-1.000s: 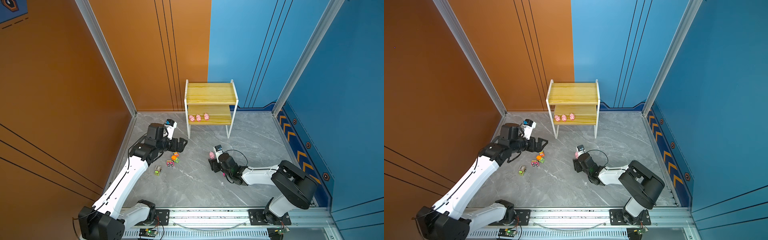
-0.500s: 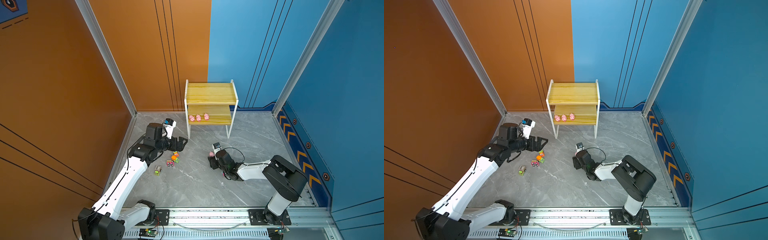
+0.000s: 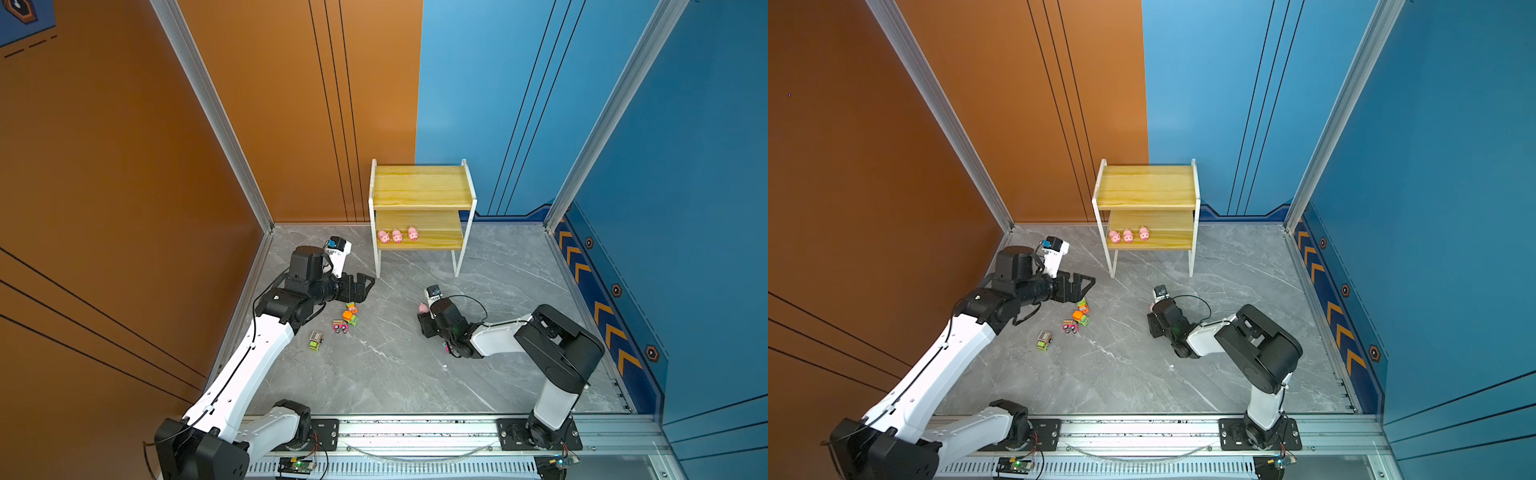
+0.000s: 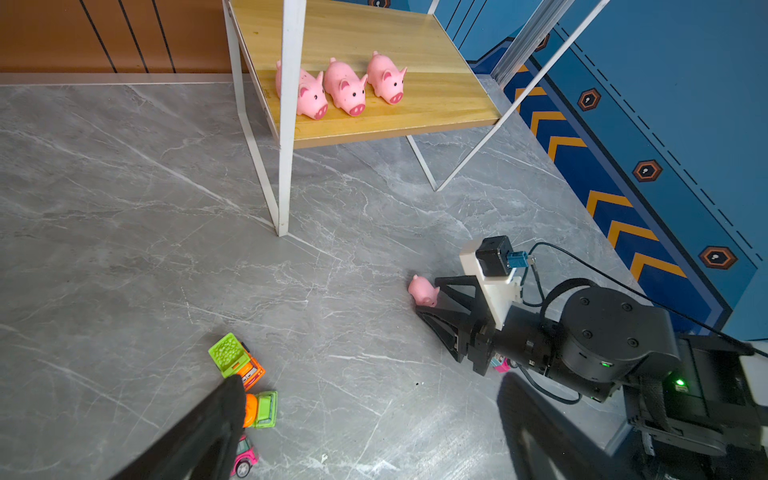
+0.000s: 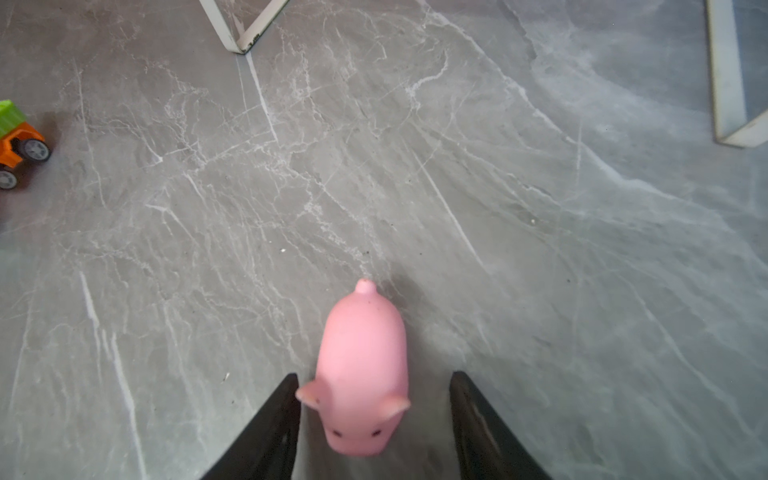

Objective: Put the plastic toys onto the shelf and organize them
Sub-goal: 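Lower the right gripper onto the pink pig and close on it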

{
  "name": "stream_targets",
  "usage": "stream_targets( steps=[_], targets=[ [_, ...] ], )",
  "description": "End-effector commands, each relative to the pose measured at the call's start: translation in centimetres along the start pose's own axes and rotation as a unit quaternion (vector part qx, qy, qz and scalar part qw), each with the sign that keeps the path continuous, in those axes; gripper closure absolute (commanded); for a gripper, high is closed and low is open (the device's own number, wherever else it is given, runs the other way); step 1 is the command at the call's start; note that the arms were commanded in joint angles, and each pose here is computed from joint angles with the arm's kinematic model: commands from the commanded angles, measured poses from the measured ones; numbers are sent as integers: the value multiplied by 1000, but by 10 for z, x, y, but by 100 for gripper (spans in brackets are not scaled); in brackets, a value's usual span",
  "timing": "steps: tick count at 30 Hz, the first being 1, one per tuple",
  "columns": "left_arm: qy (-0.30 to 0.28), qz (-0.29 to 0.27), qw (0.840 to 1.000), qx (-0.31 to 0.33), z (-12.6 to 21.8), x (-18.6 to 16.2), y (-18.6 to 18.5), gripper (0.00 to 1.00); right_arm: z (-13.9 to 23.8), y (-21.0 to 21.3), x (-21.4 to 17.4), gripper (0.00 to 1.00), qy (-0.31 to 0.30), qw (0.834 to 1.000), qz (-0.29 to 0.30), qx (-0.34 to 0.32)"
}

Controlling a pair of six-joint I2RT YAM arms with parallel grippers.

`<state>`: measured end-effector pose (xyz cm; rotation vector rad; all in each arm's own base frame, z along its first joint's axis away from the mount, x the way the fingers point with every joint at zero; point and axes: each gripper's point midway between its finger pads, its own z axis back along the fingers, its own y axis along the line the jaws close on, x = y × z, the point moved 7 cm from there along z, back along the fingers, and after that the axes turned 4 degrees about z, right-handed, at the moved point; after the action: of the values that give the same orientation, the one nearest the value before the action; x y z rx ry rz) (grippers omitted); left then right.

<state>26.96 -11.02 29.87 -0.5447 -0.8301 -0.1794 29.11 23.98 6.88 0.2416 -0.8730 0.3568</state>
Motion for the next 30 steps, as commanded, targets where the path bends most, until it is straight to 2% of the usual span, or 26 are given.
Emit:
stream_targets(
  steps=[1, 5, 10, 23, 30],
  targets=[
    [-6, 3, 1000, -10, 3, -2, 0, 5, -8, 1, 2, 44, 0, 1000, -9, 8],
    [-9, 3, 1000, -11, 4, -2, 0, 5, -12, 2, 4, 46, -7, 1000, -10, 13],
    [-8, 3, 1000, -11, 3, -2, 1, 5, -13, 2, 5, 55, -9, 1000, -10, 11],
    [-10, 9, 1000, -12, 3, 0, 2, 5, 13, -1, 7, 67, -20, 1000, 2, 17],
    [-11, 10, 1000, -11, 3, 0, 3, 5, 31, 8, 24, 68, -23, 996, 18, 80]
  ],
)
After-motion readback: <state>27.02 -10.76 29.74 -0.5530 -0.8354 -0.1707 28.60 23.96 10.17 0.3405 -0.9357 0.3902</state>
